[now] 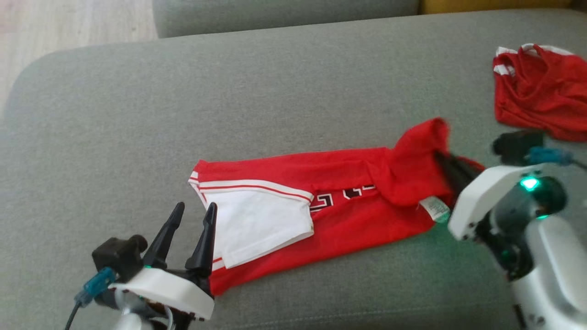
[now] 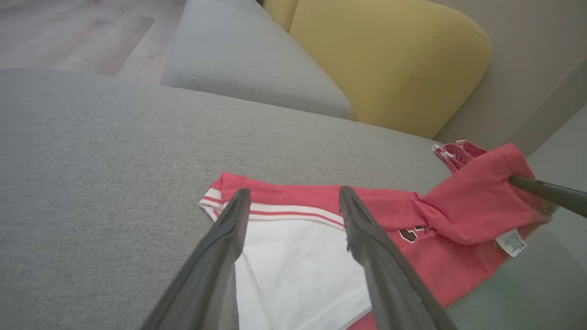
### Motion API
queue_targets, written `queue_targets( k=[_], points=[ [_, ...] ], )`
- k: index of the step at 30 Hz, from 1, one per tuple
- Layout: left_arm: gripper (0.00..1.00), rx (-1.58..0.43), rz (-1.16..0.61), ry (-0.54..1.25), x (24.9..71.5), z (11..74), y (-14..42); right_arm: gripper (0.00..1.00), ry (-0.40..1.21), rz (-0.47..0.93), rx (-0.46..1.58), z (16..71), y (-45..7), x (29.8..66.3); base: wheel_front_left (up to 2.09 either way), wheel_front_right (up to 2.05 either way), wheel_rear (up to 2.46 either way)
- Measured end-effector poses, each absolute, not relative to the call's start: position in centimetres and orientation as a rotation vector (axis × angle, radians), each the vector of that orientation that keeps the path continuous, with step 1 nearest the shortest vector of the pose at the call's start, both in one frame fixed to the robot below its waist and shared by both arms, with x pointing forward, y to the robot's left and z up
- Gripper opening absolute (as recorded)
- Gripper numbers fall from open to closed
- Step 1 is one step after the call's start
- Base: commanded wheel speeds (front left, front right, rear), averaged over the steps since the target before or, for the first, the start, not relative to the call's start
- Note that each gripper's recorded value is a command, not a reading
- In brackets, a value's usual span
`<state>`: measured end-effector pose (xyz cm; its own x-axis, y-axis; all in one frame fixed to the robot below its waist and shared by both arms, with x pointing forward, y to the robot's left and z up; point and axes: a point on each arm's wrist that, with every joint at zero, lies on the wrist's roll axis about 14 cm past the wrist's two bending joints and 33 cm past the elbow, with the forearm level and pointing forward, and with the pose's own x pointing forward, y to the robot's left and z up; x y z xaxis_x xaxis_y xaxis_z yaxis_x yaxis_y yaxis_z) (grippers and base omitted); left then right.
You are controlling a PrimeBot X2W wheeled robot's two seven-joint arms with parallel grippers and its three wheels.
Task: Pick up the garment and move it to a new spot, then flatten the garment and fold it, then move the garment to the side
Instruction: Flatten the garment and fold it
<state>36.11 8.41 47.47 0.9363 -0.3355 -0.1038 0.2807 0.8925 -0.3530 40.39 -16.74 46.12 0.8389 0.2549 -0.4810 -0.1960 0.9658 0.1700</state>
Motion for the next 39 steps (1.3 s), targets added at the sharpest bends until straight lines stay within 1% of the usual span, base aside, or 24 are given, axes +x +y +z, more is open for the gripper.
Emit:
queue_targets(
  k=[5,12,15,21,29,35,39],
  points=[
    [1.00,-0.333,-0.296,0.144,35.8,48.0,9.3,0.00,0.520,0.386,0.132,46.8,-11.8,39.3,0.00,0.00,0.00],
    [1.00,-0.326,-0.253,0.119,35.2,48.6,10.9,0.00,0.518,0.577,0.209,47.6,-4.2,37.7,0.00,0.00,0.00],
    [1.00,-0.325,-0.231,0.112,34.9,48.8,11.5,0.00,0.525,0.638,0.247,47.5,-1.4,37.1,0.00,0.00,0.00],
    [1.00,-0.325,-0.190,0.103,34.1,48.9,12.7,0.00,0.555,0.733,0.306,46.8,2.6,36.2,0.00,0.00,0.00],
    [1.00,-0.320,-0.131,0.106,33.2,48.7,14.5,0.00,0.538,0.869,0.424,48.3,7.5,36.5,0.00,0.00,0.00],
    [1.00,-0.327,-0.092,0.111,32.4,48.3,15.5,0.00,0.595,0.896,0.476,46.9,9.7,36.5,0.00,0.00,0.00],
    [1.00,-0.324,-0.070,0.120,32.0,48.0,16.1,0.00,0.632,0.904,0.476,45.7,10.7,36.6,0.00,0.00,0.00]
  ],
)
